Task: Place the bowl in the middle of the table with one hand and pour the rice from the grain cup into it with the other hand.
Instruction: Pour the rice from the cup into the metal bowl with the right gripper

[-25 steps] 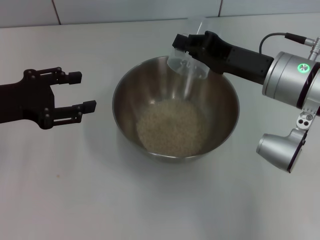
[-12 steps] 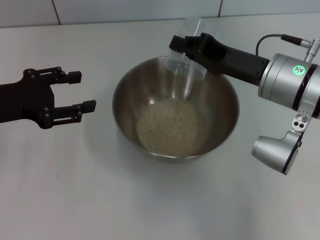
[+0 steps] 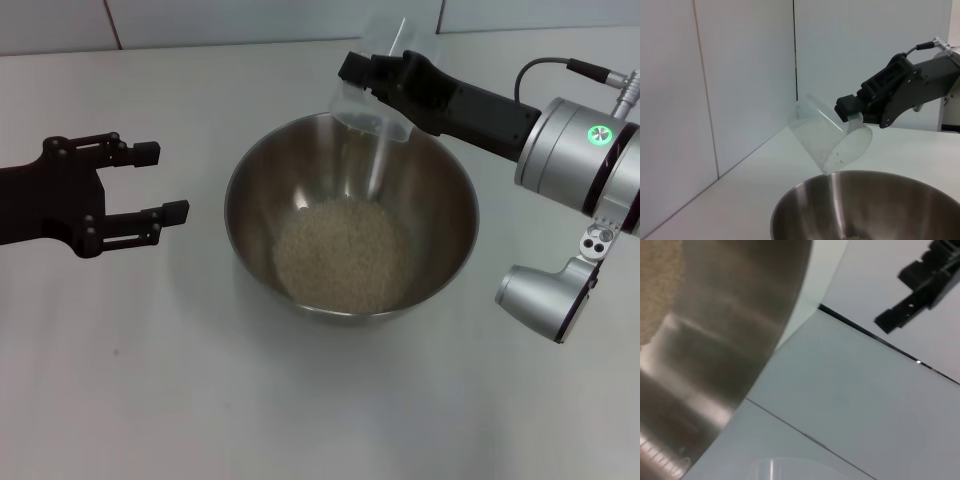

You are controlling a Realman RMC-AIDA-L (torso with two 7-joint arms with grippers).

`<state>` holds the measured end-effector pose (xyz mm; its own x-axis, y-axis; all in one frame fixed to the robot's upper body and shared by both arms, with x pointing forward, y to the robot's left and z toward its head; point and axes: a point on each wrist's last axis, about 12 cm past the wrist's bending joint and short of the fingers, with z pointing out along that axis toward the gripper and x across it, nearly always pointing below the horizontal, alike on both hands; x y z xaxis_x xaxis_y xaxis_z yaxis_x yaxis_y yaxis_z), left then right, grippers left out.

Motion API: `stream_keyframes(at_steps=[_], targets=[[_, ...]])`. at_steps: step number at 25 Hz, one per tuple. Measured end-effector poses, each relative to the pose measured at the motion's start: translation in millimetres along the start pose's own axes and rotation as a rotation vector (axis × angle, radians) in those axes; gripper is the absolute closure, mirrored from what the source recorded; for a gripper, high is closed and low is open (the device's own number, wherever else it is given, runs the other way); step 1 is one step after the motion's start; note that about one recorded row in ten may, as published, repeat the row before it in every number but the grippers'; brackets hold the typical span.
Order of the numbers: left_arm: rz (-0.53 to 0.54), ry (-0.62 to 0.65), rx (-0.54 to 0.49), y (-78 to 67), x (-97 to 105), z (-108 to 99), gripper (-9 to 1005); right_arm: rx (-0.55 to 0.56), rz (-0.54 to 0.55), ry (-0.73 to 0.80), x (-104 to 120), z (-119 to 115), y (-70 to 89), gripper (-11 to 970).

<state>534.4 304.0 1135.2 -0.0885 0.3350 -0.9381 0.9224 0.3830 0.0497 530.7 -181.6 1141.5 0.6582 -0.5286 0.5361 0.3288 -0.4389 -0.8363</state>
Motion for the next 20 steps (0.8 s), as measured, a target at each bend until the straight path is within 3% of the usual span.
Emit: stream_keyframes(at_steps=[5,8,14,20], targets=[[0.002,0.002,-0.006,0.4,-0.1,-0.7,272,0.001,0.05,0.009,-1.0,-0.2,1.9,918],[0.004,0.0,-0.007,0.9,-0.8,-0.5,272,0.007,0.142,0.012,-3.1,1.5,2.3,917],[0.008,-0.003,-0.008,1.8,-2.2,-0.1,272,0.05,0.502,0.09,2.1,5.5,-1.6,915],[0.015,-0.003,-0.01,2.2,-2.5,-0.1,272,0.119,0.867,0.165,20.1,-2.1,5.6,913]])
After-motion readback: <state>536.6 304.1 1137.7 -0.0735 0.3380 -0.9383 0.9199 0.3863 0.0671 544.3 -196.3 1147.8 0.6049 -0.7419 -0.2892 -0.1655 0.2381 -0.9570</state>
